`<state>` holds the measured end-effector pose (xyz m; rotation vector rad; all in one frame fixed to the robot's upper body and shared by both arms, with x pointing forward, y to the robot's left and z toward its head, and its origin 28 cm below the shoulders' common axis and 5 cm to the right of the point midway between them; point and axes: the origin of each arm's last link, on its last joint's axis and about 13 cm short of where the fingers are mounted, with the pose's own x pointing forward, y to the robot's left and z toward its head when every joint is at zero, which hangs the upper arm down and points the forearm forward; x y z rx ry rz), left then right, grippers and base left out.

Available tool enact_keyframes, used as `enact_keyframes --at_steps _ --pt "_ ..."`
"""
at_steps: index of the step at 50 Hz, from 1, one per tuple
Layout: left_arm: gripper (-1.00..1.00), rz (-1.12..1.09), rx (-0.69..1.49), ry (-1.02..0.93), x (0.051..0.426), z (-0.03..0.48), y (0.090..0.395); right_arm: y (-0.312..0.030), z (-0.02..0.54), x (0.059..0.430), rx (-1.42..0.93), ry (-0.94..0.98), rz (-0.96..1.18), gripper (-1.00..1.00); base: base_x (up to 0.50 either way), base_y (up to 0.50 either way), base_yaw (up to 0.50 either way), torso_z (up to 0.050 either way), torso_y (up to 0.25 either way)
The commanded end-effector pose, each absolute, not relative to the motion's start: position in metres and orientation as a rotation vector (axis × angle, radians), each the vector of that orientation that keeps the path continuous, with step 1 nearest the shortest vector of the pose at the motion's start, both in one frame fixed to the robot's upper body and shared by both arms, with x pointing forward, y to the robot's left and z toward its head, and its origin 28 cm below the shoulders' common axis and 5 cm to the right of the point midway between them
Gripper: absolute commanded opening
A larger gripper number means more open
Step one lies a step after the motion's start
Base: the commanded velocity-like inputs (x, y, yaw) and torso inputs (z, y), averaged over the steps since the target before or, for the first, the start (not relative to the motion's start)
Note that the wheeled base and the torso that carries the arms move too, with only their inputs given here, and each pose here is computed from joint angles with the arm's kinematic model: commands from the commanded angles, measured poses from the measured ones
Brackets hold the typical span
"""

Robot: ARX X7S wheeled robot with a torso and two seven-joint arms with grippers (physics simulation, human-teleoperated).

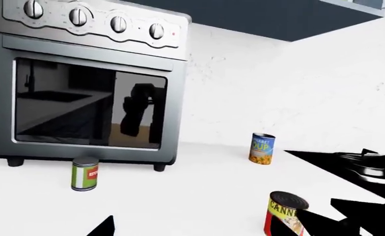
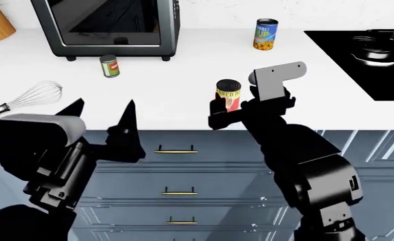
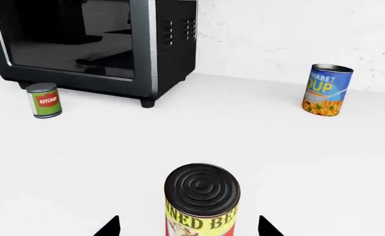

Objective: Pick the cans from the counter and place them in their designated side in the cabinet.

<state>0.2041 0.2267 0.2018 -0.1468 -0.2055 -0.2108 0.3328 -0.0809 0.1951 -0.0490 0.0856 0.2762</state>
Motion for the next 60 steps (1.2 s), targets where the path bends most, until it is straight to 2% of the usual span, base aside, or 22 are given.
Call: enact_keyframes --at_steps 1,25,26,41,51,60 --pt "1.00 -0.226 -0.140 -0.221 0.204 0.207 0.227 -0.072 0.185 0.363 -0.079 0.155 0.283 1.00 0.00 0.00 0.00 0.000 0.000" --pt "1.00 -0.222 -0.136 -0.209 0.210 0.208 0.226 -0.075 0.156 0.393 -0.096 0.250 0.241 1.00 0.00 0.00 0.00 0.000 0.000" --pt "1.00 -0.220 -0.136 -0.209 0.210 0.208 0.226 -0.075 0.156 0.394 -0.094 0.247 0.242 -1.00 0.00 0.00 0.00 0.000 0.000" --pt "1.00 -0.220 -0.128 -0.206 0.210 0.206 0.225 -0.075 0.169 0.386 -0.056 0.204 0.260 -1.00 0.00 0.00 0.00 0.000 0.000" --pt "1.00 -0.238 -0.124 -0.211 0.213 0.208 0.225 -0.082 0.218 0.363 -0.057 0.117 0.250 -1.00 0.00 0.00 0.00 0.000 0.000" --pt "1.00 -0.298 -0.248 -0.221 0.224 0.225 0.231 -0.092 0.275 0.335 -0.081 0.054 0.256 -1.00 0.00 0.00 0.00 0.000 0.000"
